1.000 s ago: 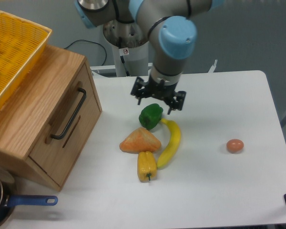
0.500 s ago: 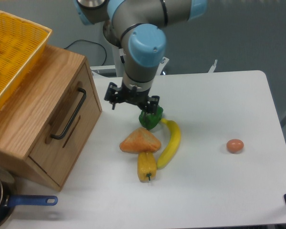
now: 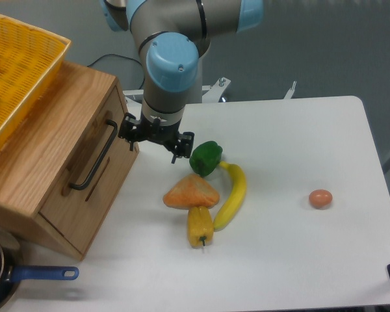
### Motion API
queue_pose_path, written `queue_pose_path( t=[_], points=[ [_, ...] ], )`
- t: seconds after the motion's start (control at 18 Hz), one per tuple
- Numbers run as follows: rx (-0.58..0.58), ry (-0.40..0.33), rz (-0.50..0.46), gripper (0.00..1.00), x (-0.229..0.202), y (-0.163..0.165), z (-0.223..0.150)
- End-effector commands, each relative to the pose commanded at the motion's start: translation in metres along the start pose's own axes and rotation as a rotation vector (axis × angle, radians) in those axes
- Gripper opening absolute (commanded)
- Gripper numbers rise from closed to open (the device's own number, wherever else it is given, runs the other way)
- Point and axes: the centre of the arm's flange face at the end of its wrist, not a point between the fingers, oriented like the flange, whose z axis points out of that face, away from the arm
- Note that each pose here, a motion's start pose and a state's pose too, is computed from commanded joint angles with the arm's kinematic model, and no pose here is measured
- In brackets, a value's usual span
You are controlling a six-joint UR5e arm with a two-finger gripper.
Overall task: Slide the top drawer open
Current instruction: 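Lower the open gripper onto the black drawer handle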
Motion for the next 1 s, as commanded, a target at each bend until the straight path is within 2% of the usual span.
queue_pose_path(
  t=[0.5, 1.0],
  points=[
    [0.018, -0.001, 0.013, 1.00, 0.025, -0.012, -0.007],
    [0.011, 0.021, 0.034, 1.00, 0.056, -0.018, 0.001]
  ],
)
